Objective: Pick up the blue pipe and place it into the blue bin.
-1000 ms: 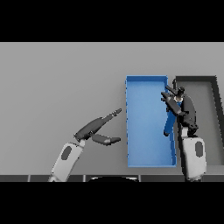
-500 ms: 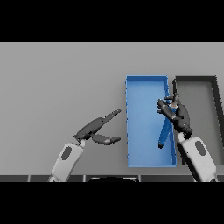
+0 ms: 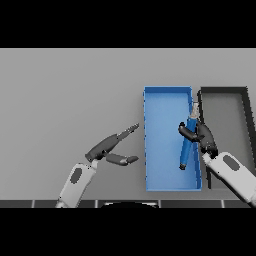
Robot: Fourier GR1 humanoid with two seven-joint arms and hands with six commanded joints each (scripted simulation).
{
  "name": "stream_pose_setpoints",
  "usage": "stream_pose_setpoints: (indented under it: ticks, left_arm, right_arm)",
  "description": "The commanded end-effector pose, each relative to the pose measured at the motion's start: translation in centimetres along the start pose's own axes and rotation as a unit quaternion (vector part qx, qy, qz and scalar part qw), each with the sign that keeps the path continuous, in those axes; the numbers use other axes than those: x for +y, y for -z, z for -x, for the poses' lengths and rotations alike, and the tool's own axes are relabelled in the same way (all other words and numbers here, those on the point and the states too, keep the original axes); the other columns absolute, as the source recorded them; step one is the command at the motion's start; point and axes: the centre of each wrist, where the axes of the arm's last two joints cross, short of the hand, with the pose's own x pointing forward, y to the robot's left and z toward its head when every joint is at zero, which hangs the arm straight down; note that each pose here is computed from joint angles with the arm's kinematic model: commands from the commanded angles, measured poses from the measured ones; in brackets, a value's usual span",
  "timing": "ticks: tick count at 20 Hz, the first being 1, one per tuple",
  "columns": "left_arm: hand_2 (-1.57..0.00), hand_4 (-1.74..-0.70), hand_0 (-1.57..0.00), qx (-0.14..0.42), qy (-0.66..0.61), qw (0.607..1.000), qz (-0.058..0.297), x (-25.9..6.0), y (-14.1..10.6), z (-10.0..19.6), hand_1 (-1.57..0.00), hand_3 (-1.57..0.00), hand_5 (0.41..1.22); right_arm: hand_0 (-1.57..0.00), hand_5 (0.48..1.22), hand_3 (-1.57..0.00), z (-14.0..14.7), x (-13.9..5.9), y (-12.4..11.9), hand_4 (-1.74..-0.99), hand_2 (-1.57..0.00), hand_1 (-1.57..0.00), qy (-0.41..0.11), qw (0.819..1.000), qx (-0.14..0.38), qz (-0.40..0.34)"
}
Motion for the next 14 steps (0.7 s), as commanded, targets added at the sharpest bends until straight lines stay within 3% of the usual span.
stream_pose_setpoints:
  ticks: [1, 8, 14]
  left_arm:
    - [0.0, -0.93, 0.0, 0.008, 0.0, 1.0, 0.0, 0.24, 0.03, 0.17, 0.0, 0.0, 0.496]
    - [0.0, -0.93, 0.0, 0.008, -0.001, 1.0, 0.001, 0.27, -0.27, 0.29, 0.0, 0.0, 0.497]
    - [0.0, -0.93, 0.0, 0.008, 0.0, 1.0, -0.002, -0.37, -0.02, -0.04, 0.0, 0.0, 0.495]
  right_arm:
    - [-0.14, 0.837, -0.04, -0.02, 0.13, -0.02, -1.205, -0.13, -0.14, -0.019, 1.0, 0.01, -0.009]
    - [-0.03, 0.725, -0.01, -0.26, 0.23, 0.06, -1.099, -0.03, -0.03, -0.069, 0.997, 0.025, -0.02]
    - [-0.02, 0.714, 0.0, -0.24, 0.41, -0.05, -1.084, -0.02, -0.02, -0.087, 0.995, 0.02, -0.038]
